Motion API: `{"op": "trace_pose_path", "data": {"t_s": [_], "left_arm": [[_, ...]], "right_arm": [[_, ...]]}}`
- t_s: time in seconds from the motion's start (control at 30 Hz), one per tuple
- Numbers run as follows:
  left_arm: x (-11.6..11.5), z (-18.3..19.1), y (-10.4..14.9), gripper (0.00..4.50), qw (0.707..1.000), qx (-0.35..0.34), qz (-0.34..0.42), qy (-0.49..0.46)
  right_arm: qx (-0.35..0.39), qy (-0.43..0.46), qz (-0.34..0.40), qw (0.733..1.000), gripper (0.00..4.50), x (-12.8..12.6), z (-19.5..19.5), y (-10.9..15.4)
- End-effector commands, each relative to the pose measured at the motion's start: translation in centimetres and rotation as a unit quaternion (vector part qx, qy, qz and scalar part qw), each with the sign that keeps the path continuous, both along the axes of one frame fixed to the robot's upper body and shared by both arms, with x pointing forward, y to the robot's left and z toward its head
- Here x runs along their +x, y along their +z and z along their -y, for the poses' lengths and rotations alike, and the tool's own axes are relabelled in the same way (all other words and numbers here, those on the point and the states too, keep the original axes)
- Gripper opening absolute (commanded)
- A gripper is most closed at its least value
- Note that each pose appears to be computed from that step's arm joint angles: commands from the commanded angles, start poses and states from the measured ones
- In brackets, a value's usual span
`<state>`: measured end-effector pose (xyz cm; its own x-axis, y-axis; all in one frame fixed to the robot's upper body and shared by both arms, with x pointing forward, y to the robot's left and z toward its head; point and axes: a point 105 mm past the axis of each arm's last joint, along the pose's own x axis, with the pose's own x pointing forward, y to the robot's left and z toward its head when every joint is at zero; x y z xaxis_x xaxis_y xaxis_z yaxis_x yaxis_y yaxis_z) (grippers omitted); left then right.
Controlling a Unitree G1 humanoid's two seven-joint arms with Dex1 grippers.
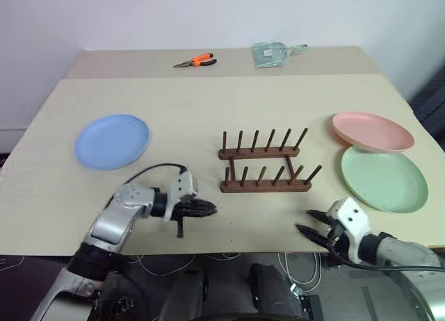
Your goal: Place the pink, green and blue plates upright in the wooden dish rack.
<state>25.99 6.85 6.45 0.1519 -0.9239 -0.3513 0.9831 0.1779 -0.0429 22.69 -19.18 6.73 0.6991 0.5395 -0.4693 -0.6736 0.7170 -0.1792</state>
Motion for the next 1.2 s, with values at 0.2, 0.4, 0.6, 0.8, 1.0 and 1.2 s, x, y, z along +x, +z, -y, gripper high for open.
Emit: {"op": "trace_pose_path", "data": {"t_s": [0.2, 0.4, 0.6, 0.8, 1.0, 1.2], "left_arm": [[6.2, 1.9, -0.7, 0.62, 0.975, 0.028, 0.094, 0.2], [9.2, 1.2, -0.4, 0.62, 0.955, 0.024, 0.118, 0.27], [9.6, 1.1, 0.4, 0.62, 0.955, 0.008, 0.125, 0.268], [6.7, 2.7, 4.3, 0.62, 0.97, -0.091, 0.126, 0.188], [4.5, 4.2, 6.4, 0.62, 0.975, -0.14, 0.116, 0.128], [4.0, 4.7, 7.3, 0.62, 0.973, -0.16, 0.116, 0.12]], "right_arm": [[-0.075, -0.081, 0.09, 0.99, 0.08, 6.6, 0.5, 0.0], [-0.087, -0.113, 0.131, 0.981, 0.08, 10.4, 0.7, 0.8], [-0.093, -0.086, 0.157, 0.979, 0.91, 10.3, 1.9, 3.5], [-0.213, -0.064, 0.236, 0.946, 3.81, 8.4, 6.1, 9.4], [-0.377, -0.085, 0.225, 0.894, 3.81, 9.6, 12.0, 9.8], [-0.458, -0.092, 0.204, 0.86, 3.58, 12.2, 15.7, 7.5]]}}
